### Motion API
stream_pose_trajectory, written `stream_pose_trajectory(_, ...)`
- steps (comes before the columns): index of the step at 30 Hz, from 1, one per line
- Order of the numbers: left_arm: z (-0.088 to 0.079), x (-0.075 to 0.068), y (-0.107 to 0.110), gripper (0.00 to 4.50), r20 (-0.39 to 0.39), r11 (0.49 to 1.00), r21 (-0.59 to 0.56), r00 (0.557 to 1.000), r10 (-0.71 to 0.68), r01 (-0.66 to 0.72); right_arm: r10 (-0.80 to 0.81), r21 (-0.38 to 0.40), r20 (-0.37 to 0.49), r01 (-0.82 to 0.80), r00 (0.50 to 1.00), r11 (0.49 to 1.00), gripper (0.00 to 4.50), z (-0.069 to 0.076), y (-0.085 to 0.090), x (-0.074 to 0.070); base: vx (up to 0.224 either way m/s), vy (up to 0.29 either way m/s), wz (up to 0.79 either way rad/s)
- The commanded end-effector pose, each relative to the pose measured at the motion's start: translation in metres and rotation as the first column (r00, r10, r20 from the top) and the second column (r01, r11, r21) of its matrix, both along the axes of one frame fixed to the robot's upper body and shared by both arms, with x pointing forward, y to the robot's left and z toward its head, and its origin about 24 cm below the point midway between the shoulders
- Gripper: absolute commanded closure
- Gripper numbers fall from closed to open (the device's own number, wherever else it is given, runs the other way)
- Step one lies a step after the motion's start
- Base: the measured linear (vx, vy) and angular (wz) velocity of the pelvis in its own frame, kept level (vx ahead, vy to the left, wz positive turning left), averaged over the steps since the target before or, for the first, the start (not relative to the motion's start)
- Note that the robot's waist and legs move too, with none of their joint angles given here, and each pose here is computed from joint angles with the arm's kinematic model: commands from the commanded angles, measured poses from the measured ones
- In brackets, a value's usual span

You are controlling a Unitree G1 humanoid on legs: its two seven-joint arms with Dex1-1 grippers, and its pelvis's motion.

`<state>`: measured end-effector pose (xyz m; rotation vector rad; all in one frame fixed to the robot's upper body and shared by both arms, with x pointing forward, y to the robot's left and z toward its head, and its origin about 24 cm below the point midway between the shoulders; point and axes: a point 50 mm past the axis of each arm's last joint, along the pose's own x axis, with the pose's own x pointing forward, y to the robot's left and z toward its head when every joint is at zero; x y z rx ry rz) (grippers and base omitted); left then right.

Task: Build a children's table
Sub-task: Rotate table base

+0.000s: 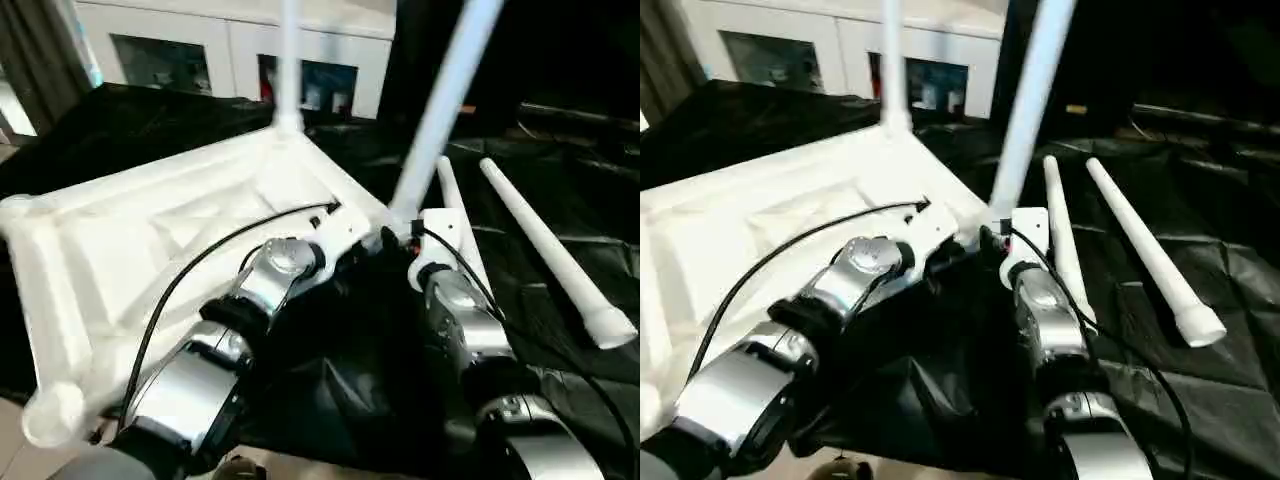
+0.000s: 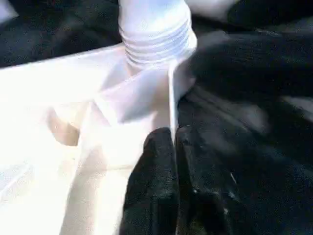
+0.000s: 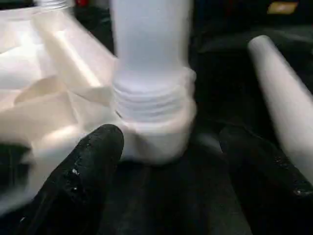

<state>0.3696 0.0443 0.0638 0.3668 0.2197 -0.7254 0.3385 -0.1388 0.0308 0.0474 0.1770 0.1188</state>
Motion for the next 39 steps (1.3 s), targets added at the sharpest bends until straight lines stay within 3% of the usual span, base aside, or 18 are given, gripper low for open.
stream_pose_trajectory(1, 0.029, 0.014, 0.005, 3.86, 0.106, 0.990, -0.095, 0.988, 0.111, -0.101, -0.002, 0.002, 0.040, 0.002, 0.999, 1.000, 0.89, 0.005, -0.003, -0.005, 0.000, 0.000, 0.00)
stream_pose_trajectory(5, 0.046, 0.021, 0.017, 3.50, 0.185, 0.980, -0.142, 0.969, 0.163, -0.138, 0.065, -0.019, 0.028, -0.065, 0.997, 0.998, 0.89, 0.002, 0.003, -0.016, 0.000, 0.000, 0.00)
stream_pose_trajectory(8, 0.060, 0.025, 0.042, 3.40, 0.235, 0.973, -0.143, 0.949, 0.210, -0.180, 0.096, -0.040, -0.009, -0.096, 0.995, 0.995, 0.89, -0.003, 0.007, -0.015, 0.000, 0.000, 0.00)
stream_pose_trajectory(12, 0.061, 0.023, 0.093, 2.95, 0.226, 0.960, -0.008, 0.935, 0.273, -0.279, 0.176, -0.081, -0.039, -0.179, 0.984, 0.980, 0.89, -0.004, 0.014, -0.011, 0.000, 0.000, 0.00)
stream_pose_trajectory(13, 0.061, 0.023, 0.093, 2.84, 0.226, 0.960, -0.008, 0.935, 0.273, -0.279, 0.176, -0.081, -0.039, -0.179, 0.984, 0.980, 0.89, -0.004, 0.014, -0.011, 0.000, 0.000, 0.00)
stream_pose_trajectory(16, 0.063, 0.006, 0.148, 2.61, 0.220, 0.920, 0.165, 0.923, 0.316, -0.355, 0.220, -0.097, -0.043, -0.224, 0.974, 0.970, 0.89, -0.002, 0.019, -0.006, 0.000, 0.000, 0.00)
stream_pose_trajectory(17, 0.064, 0.005, 0.151, 2.56, 0.221, 0.917, 0.174, 0.922, 0.319, -0.359, 0.222, -0.097, -0.044, -0.225, 0.974, 0.969, 0.89, -0.002, 0.019, -0.006, 0.000, 0.000, 0.00)
stream_pose_trajectory(18, 0.067, -0.005, 0.176, 2.49, 0.237, 0.879, 0.244, 0.904, 0.356, -0.410, 0.237, -0.098, -0.047, -0.240, 0.970, 0.966, 0.89, -0.001, 0.022, -0.003, 0.000, 0.000, 0.00)
stream_pose_trajectory(19, 0.067, -0.005, 0.176, 2.49, 0.237, 0.879, 0.244, 0.904, 0.356, -0.410, 0.237, -0.098, -0.047, -0.240, 0.970, 0.966, 0.89, -0.001, 0.022, -0.003, 0.000, 0.000, 0.00)
stream_pose_trajectory(20, 0.074, -0.019, 0.204, 2.23, 0.252, 0.821, 0.320, 0.878, 0.407, -0.472, 0.260, -0.100, -0.055, -0.265, 0.964, 0.959, 0.89, 0.000, 0.025, 0.001, 0.000, 0.000, 0.00)
stream_pose_trajectory(21, 0.074, -0.019, 0.204, 2.18, 0.252, 0.821, 0.320, 0.878, 0.407, -0.472, 0.260, -0.100, -0.055, -0.265, 0.964, 0.959, 0.89, 0.000, 0.025, 0.001, 0.000, 0.000, 0.00)
stream_pose_trajectory(22, 0.082, -0.029, 0.225, 2.18, 0.273, 0.767, 0.358, 0.845, 0.460, -0.533, 0.275, -0.108, -0.061, -0.280, 0.960, 0.954, 0.89, 0.001, 0.028, 0.004, 0.000, 0.000, 0.00)
stream_pose_trajectory(23, 0.082, -0.029, 0.225, 2.17, 0.273, 0.767, 0.358, 0.845, 0.460, -0.533, 0.275, -0.108, -0.061, -0.280, 0.960, 0.954, 0.89, 0.001, 0.028, 0.004, 0.000, 0.000, 0.00)
stream_pose_trajectory(24, 0.092, -0.039, 0.245, 2.02, 0.300, 0.698, 0.407, 0.808, 0.507, -0.589, 0.277, -0.106, -0.063, -0.283, 0.959, 0.953, 0.89, 0.002, 0.030, 0.008, 0.000, 0.000, 0.00)
stream_pose_trajectory(26, 0.095, -0.047, 0.261, 2.02, 0.318, 0.626, 0.472, 0.783, 0.535, -0.620, 0.274, -0.108, -0.068, -0.280, 0.959, 0.954, 0.89, 0.003, 0.032, 0.011, 0.000, 0.000, 0.00)
stream_pose_trajectory(29, 0.086, -0.056, 0.269, 2.02, 0.265, 0.592, 0.546, 0.792, 0.549, -0.593, 0.285, -0.132, -0.093, -0.295, 0.954, 0.946, 0.89, 0.001, 0.036, 0.014, 0.000, 0.000, 0.00)
stream_pose_trajectory(31, 0.071, -0.060, 0.261, 2.02, 0.153, 0.645, 0.572, 0.839, 0.522, -0.506, 0.287, -0.135, -0.111, -0.301, 0.951, 0.944, 0.89, 0.000, 0.038, 0.017, 0.000, 0.000, 0.00)
stream_pose_trajectory(39, 0.046, -0.070, 0.245, 2.02, -0.055, 0.728, 0.611, 0.901, 0.430, -0.310, 0.297, -0.125, -0.116, -0.310, 0.948, 0.942, 0.89, 0.001, 0.046, 0.021, 0.000, 0.000, 0.00)
